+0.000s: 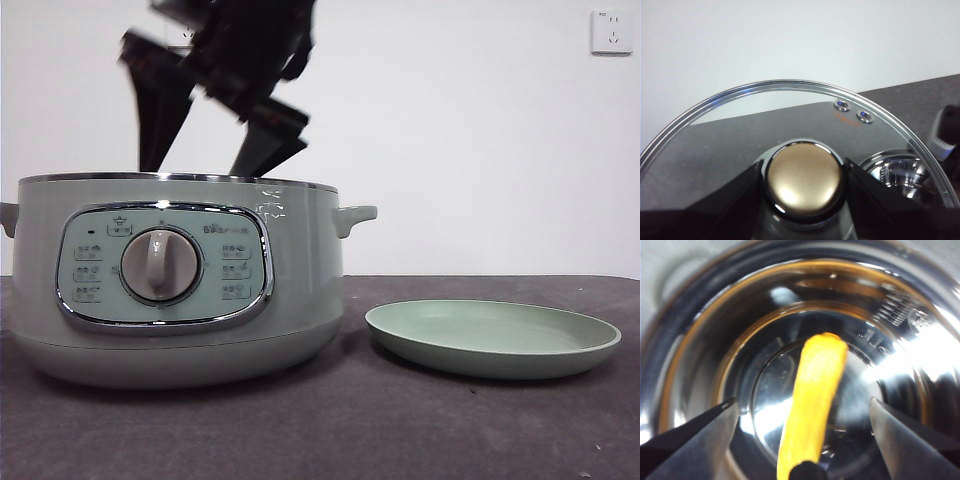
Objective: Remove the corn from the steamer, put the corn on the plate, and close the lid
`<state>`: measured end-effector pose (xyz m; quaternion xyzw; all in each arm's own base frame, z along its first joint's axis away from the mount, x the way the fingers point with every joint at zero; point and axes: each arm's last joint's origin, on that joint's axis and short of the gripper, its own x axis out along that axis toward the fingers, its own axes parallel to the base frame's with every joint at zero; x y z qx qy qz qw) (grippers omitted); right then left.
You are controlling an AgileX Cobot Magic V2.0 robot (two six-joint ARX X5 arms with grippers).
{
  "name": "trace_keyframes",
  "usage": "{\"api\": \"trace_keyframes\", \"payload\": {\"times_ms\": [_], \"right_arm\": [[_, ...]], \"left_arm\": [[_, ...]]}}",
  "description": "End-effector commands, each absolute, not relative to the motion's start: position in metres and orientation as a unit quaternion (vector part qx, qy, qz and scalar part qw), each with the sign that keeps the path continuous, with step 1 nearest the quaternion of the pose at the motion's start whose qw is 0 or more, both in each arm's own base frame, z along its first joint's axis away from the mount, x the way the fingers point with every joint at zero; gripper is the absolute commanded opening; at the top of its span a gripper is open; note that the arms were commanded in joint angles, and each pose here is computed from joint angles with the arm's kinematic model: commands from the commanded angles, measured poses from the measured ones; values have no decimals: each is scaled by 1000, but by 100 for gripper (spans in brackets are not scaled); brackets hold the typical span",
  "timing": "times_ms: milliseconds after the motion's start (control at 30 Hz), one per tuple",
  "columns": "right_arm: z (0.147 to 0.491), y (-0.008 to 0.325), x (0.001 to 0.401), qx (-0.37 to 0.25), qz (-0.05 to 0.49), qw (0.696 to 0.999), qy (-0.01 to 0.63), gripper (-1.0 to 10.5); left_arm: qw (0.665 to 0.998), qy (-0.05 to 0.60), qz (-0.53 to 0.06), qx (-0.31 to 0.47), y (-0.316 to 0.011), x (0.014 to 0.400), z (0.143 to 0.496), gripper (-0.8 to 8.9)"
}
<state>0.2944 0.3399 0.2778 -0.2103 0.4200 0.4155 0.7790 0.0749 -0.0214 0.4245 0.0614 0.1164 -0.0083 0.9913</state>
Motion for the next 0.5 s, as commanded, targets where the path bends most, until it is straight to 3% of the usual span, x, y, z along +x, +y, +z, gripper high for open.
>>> {"api": "trace_keyframes", "payload": {"times_ms": [33,500], "right_arm": [[263,349,296,-231,418,772,420,437],[223,362,305,-249,393,765,446,369]], "left_arm": [[994,96,-4,58,-19,71,431,-9],[992,111,-5,63,-19,71,428,-9]]}}
